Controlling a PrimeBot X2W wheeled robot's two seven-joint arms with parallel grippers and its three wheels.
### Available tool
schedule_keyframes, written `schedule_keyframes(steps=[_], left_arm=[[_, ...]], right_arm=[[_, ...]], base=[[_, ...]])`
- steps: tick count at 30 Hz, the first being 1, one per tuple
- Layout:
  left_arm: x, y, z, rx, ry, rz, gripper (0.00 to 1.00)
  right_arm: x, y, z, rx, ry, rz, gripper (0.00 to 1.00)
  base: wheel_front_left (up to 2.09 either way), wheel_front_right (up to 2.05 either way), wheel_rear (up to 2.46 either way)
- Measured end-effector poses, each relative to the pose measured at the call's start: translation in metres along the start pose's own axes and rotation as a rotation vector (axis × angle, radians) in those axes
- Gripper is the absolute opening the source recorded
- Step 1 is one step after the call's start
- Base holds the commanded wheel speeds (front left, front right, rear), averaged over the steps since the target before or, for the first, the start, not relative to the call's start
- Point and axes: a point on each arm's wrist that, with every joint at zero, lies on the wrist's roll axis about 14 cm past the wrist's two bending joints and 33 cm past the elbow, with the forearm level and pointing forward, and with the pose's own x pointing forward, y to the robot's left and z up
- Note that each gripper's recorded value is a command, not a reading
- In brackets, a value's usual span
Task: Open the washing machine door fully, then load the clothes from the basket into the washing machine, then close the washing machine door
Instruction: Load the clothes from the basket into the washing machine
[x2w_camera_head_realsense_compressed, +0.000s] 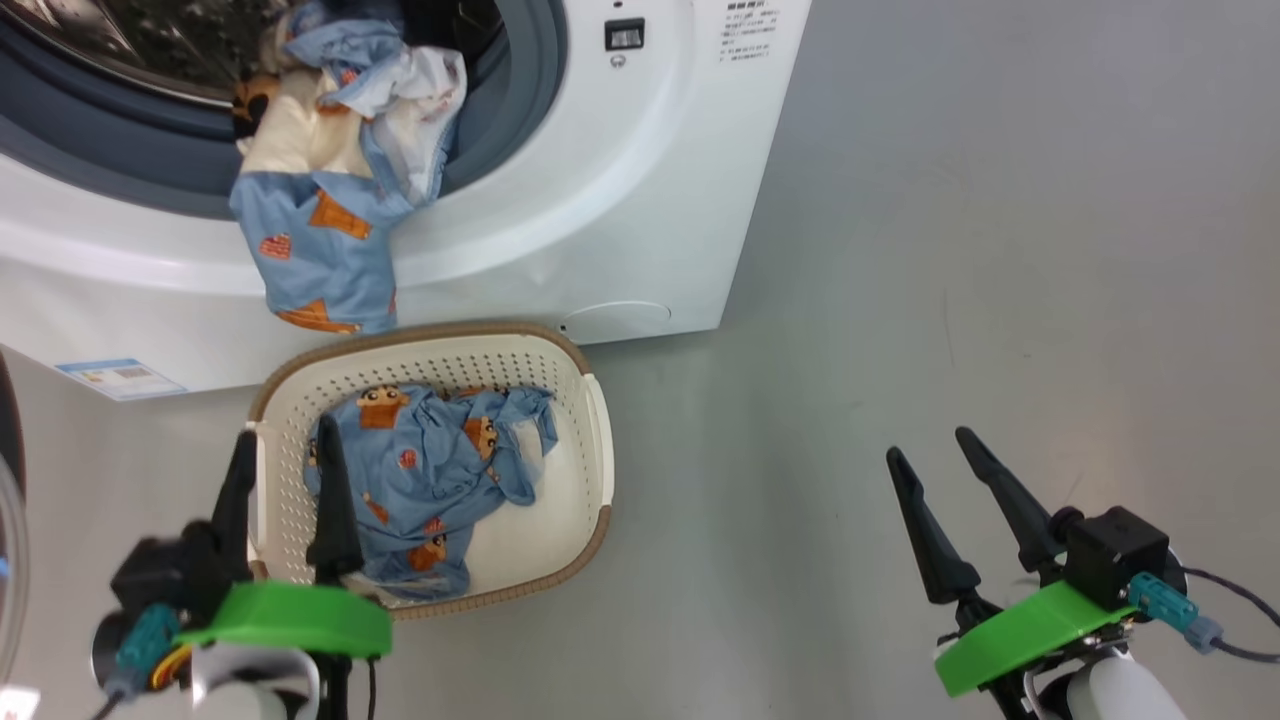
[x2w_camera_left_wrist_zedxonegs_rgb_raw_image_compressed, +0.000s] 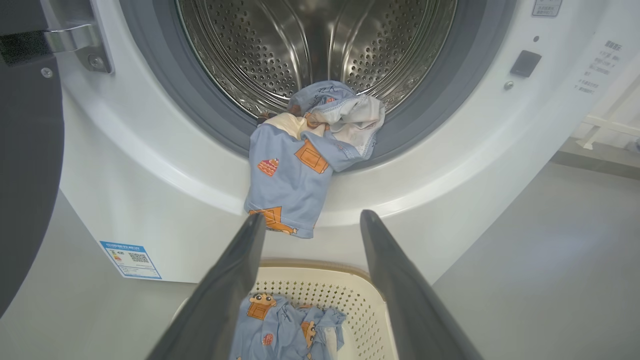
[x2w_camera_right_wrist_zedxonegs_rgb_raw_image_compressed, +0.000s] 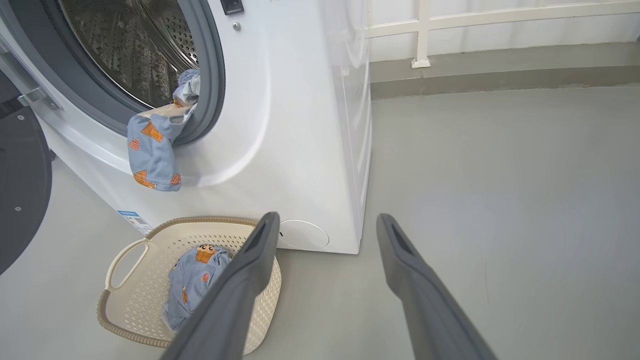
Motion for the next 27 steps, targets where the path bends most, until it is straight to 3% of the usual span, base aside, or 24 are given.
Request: schedule_keyframes(steps=[14, 27], left_arm=[[-0.046, 0.027, -0.006, -0.013, 0.034, 0.093, 1.00], [-0.042, 0.024, -0.010, -0.021, 0.043, 0.087, 1.00]], right_arm=[[-0.015, 0.000, -0.001, -0.001, 0.008, -0.007, 1.00], [-0.017, -0.007, -0.009, -0.005, 0.033, -0.028, 1.00]], base=[[0.00, 0.00, 0.00], [0.00, 0.00, 0.00]])
